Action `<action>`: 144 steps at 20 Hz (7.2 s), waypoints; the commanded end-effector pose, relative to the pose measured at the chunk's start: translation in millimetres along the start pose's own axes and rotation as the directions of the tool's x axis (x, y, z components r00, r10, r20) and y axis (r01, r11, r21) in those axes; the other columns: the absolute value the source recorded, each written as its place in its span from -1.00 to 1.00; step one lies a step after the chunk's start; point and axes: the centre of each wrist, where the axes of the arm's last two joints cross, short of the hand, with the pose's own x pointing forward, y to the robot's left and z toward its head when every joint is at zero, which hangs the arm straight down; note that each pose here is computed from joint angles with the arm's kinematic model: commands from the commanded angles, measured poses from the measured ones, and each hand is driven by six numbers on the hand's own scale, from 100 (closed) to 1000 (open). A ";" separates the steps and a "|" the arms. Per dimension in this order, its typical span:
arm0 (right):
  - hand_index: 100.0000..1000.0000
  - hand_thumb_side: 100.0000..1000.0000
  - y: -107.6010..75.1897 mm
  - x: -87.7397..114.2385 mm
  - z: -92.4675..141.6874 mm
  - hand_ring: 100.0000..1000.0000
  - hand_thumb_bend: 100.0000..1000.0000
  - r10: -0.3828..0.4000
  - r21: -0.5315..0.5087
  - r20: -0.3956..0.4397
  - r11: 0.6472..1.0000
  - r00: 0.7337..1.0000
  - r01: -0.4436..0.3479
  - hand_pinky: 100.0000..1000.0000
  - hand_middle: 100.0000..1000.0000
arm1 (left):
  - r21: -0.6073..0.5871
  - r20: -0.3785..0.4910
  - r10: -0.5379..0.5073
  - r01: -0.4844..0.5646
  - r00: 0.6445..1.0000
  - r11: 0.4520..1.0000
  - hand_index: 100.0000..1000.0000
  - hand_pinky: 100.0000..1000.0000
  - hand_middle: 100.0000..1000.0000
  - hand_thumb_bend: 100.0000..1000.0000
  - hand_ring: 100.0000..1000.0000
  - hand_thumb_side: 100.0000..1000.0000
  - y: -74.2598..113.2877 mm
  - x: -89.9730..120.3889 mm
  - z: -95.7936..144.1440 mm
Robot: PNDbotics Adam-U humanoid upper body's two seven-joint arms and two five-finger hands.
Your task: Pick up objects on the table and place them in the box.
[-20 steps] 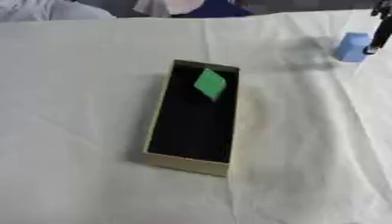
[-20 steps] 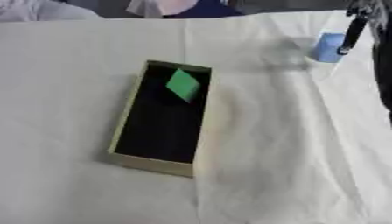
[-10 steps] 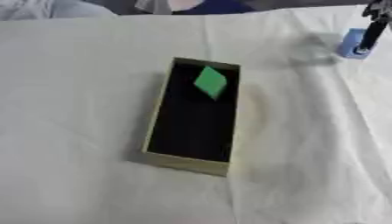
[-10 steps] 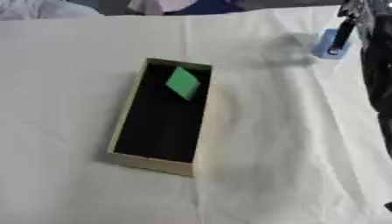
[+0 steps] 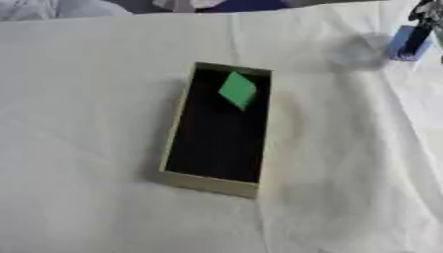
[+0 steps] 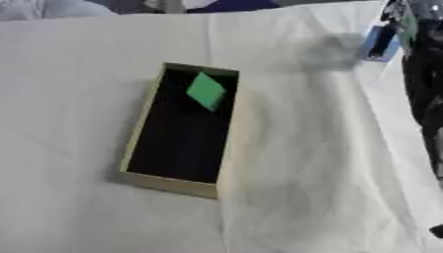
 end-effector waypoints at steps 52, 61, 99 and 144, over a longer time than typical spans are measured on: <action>0.06 -1.00 -11.7 17.9 91.1 -0.02 -1.00 0.383 -0.378 0.880 0.923 0.281 -0.074 0.25 -0.26 | -0.017 0.040 -0.036 0.037 0.999 0.999 0.73 0.40 0.48 -0.58 0.53 0.76 9.2 7.9 -7.3; 0.05 -1.00 -15.0 48.6 104.3 -0.05 -1.00 0.333 -0.329 0.930 0.943 0.157 -0.051 0.24 -0.27 | -0.021 0.034 -0.035 0.036 0.999 0.999 0.73 0.40 0.48 -0.57 0.53 0.76 8.9 7.7 -6.7; -0.16 -1.00 -10.5 149.9 117.1 0.01 -1.00 0.419 -0.422 0.907 0.902 -0.053 -0.092 0.31 -0.37 | -0.039 0.020 -0.029 0.030 0.999 0.999 0.72 0.40 0.47 -0.56 0.53 0.75 7.6 7.1 -5.0; 0.73 0.82 33.8 161.6 57.5 0.88 -0.70 0.404 -0.266 0.910 0.747 0.097 -0.609 0.92 0.62 | -0.027 0.023 -0.015 0.016 1.000 1.000 0.72 0.39 0.47 -0.57 0.53 0.75 5.0 7.3 -5.9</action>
